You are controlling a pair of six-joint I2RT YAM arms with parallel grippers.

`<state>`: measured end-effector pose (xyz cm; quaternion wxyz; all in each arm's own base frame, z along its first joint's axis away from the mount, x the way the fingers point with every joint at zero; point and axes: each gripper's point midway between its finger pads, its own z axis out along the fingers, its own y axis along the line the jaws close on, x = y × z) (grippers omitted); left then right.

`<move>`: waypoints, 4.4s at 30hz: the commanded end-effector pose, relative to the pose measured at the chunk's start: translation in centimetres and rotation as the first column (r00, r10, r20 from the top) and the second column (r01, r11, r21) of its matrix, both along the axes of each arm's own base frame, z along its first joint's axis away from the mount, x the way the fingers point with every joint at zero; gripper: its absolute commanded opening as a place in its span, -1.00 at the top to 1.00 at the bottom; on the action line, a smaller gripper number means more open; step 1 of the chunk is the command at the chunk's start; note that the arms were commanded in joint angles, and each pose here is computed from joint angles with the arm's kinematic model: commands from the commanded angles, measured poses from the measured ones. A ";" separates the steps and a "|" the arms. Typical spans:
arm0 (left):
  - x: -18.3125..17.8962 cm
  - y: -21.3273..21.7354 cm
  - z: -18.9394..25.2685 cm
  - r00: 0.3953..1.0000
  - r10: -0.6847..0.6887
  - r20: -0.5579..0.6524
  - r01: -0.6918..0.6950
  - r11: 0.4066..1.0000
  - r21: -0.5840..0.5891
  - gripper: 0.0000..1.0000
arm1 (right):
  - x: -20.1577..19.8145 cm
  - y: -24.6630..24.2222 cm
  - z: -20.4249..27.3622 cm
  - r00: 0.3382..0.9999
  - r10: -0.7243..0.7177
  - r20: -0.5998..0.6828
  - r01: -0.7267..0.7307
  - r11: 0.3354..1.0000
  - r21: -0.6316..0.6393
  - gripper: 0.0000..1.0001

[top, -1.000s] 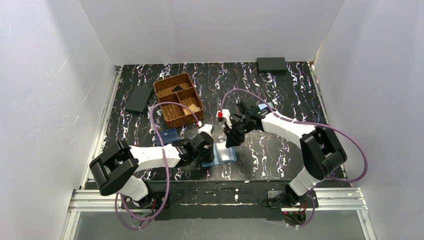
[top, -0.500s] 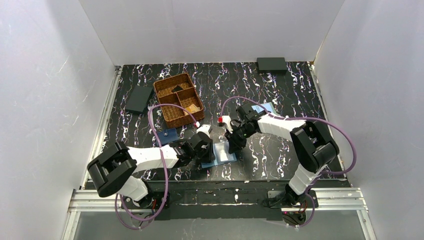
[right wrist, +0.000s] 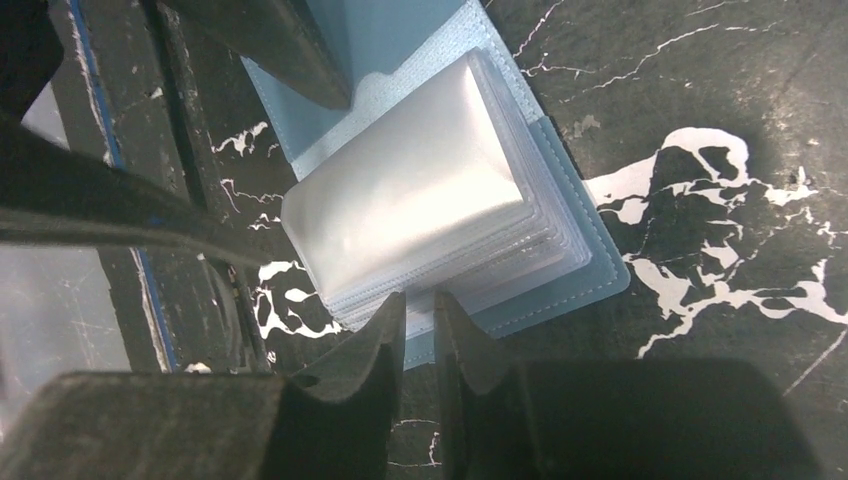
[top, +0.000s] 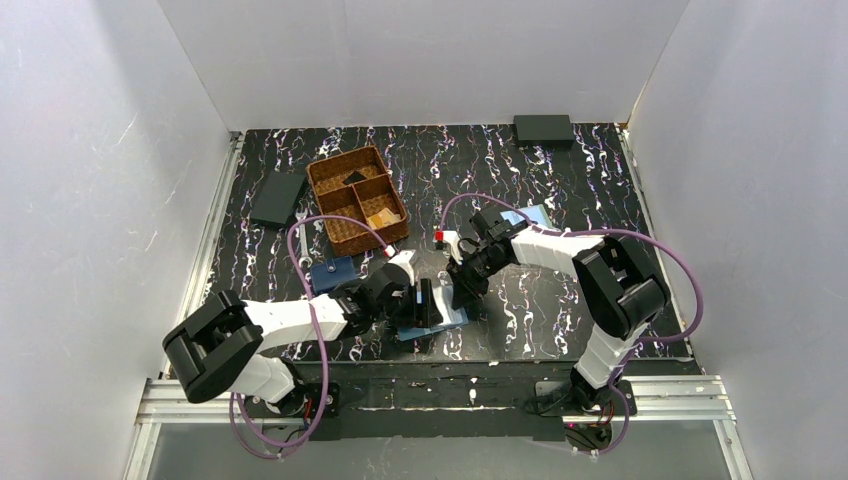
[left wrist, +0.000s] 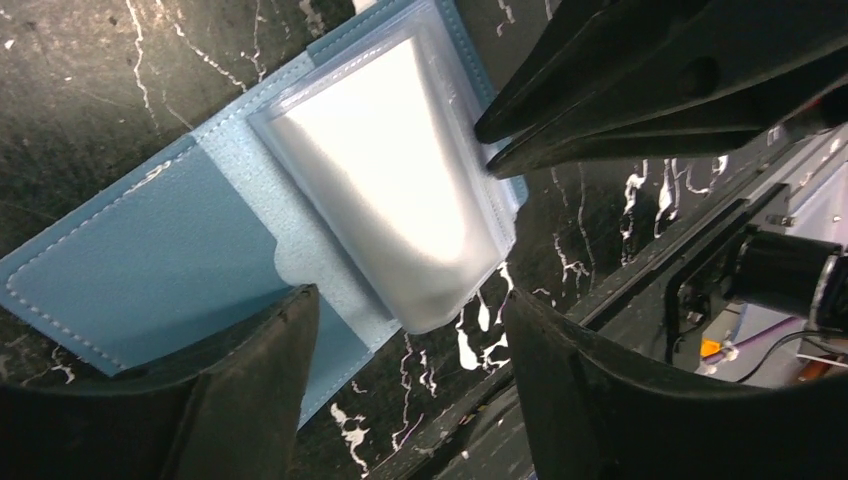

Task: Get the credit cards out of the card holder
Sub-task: Open the card holder at the center of the board.

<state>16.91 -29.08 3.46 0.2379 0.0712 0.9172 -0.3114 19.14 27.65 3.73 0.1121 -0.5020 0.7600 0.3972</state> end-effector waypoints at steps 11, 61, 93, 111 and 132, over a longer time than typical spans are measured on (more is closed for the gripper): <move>-0.4 -0.8 -2.1 0.994 0.001 -0.105 0.002 1.000 0.031 -0.60 | 0.2 1.2 1.3 0.995 -0.016 -0.094 0.026 0.994 0.111 0.49; -0.4 2.9 -3.9 0.957 0.167 -0.239 -0.141 0.983 0.121 1.00 | -0.7 1.0 3.8 0.986 0.009 -0.165 0.032 0.970 0.242 -0.02; -0.4 3.0 -4.0 0.955 0.167 -0.246 -0.143 0.983 0.114 1.00 | 0.8 0.8 2.6 0.987 -0.073 -0.145 0.097 0.982 0.162 -0.07; -0.3 2.5 -3.6 0.954 0.160 -0.255 -0.146 0.986 0.075 1.00 | -1.4 1.9 4.7 0.952 0.008 -0.307 0.085 0.954 0.287 -0.10; -0.7 1.9 -0.9 0.973 0.081 -0.217 -0.105 0.989 -0.103 0.16 | -2.3 3.0 5.1 0.919 0.060 -0.389 0.074 0.944 0.321 -0.09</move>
